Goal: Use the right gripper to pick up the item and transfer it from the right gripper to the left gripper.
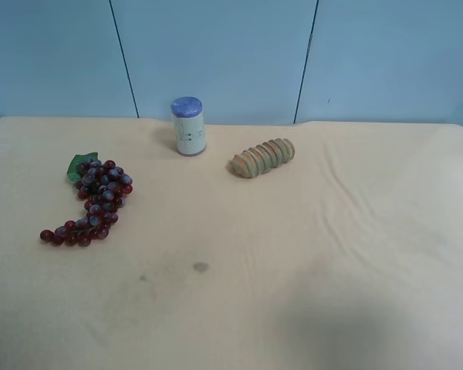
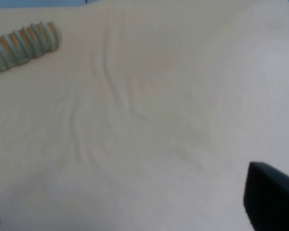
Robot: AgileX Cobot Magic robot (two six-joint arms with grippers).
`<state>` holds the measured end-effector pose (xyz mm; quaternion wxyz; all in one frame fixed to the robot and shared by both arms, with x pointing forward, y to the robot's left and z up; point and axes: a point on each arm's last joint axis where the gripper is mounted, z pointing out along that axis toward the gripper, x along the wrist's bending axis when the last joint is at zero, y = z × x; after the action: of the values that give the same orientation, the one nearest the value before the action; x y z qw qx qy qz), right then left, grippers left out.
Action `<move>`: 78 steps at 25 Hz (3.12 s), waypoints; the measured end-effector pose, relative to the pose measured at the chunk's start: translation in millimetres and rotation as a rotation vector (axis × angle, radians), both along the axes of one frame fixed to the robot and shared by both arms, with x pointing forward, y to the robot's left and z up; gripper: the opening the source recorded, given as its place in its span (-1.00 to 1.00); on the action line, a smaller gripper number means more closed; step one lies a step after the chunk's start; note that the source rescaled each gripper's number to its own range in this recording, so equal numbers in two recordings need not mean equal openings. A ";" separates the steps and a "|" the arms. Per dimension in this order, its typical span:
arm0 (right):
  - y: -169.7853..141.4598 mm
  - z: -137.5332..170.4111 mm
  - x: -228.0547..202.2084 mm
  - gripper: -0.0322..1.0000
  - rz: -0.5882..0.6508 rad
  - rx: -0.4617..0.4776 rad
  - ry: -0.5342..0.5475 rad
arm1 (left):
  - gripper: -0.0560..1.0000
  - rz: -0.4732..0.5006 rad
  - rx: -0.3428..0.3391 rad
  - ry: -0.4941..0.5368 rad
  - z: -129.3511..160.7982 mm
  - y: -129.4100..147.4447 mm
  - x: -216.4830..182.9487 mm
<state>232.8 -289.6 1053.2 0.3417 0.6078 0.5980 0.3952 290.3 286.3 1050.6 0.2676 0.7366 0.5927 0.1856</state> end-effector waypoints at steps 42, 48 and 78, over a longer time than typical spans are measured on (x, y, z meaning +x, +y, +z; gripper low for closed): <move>0.0 0.0 0.0 1.00 -0.001 0.003 0.000 | 0.75 0.362 -0.038 -0.452 4.7 18.9 -58.0; 0.0 0.0 0.0 1.00 -0.001 0.003 0.000 | 0.75 0.255 -0.046 -0.451 4.6 15.2 -57.6; 0.0 0.0 0.0 1.00 -0.001 0.003 0.000 | 0.75 0.193 -0.043 -0.453 4.7 11.5 -57.6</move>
<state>232.8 -289.6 1053.2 0.3411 0.6087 0.5971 0.3957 232.7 297.9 1055.3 0.3903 0.6104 0.5889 0.3582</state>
